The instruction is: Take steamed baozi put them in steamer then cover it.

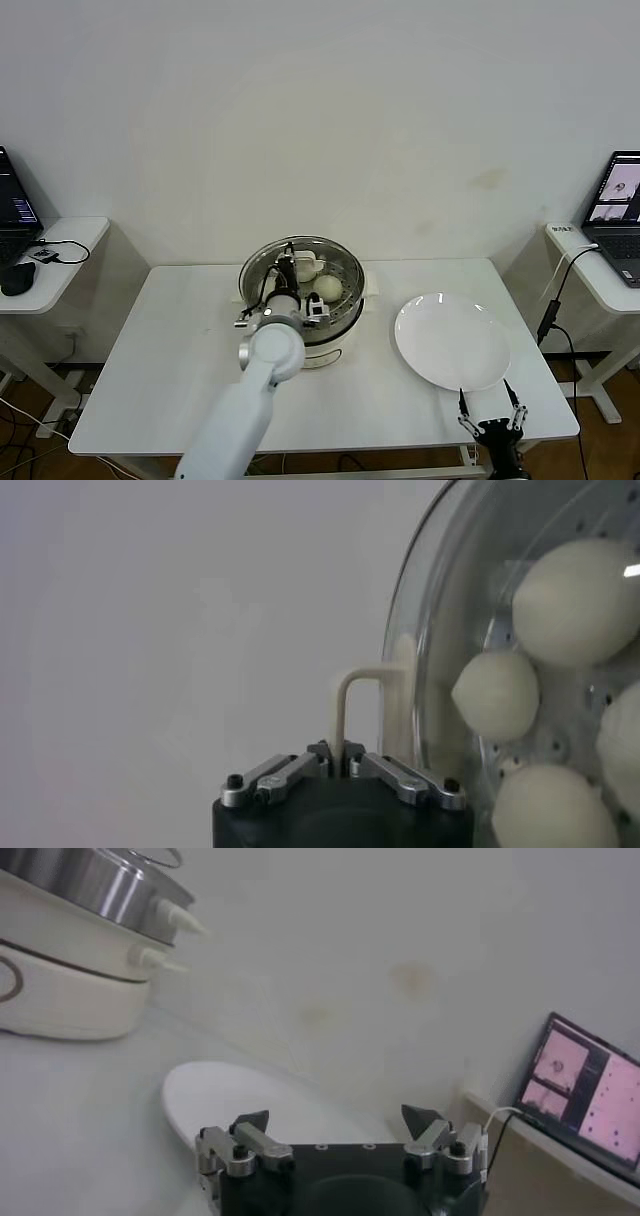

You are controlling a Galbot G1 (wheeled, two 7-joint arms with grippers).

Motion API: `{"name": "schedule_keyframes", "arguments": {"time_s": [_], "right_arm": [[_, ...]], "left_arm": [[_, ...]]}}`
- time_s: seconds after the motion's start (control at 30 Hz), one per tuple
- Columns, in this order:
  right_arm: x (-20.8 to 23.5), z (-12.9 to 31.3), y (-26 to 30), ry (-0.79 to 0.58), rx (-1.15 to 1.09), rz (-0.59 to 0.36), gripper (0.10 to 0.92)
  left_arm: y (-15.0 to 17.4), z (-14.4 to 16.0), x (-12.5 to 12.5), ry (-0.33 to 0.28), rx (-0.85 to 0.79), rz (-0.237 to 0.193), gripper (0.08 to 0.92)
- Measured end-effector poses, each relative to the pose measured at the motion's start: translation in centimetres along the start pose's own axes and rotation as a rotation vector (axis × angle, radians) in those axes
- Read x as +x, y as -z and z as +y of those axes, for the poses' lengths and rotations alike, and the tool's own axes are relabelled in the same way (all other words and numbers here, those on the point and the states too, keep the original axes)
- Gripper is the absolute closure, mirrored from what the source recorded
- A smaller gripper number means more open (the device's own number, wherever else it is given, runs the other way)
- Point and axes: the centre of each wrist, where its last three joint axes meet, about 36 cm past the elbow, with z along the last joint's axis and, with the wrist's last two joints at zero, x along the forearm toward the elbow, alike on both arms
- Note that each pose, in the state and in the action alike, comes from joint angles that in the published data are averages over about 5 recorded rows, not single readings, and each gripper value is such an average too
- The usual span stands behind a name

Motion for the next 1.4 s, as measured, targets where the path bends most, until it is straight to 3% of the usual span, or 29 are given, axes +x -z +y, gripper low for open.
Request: {"name": "schedule_keyframes", "arguments": {"time_s": [0.3, 1.4], "right_arm": [[0.3, 0.4, -0.1, 0.009, -0.001, 0.004, 0.199], [0.8, 1.1, -0.5, 0.031, 0.002, 0.004, 0.199]], "left_arm": [[1.6, -0.7, -0.4, -0.005, -0.025, 0.006, 0.856], [1.1, -1.9, -0.7, 0.001, -0.031, 0.028, 0.856]]}}
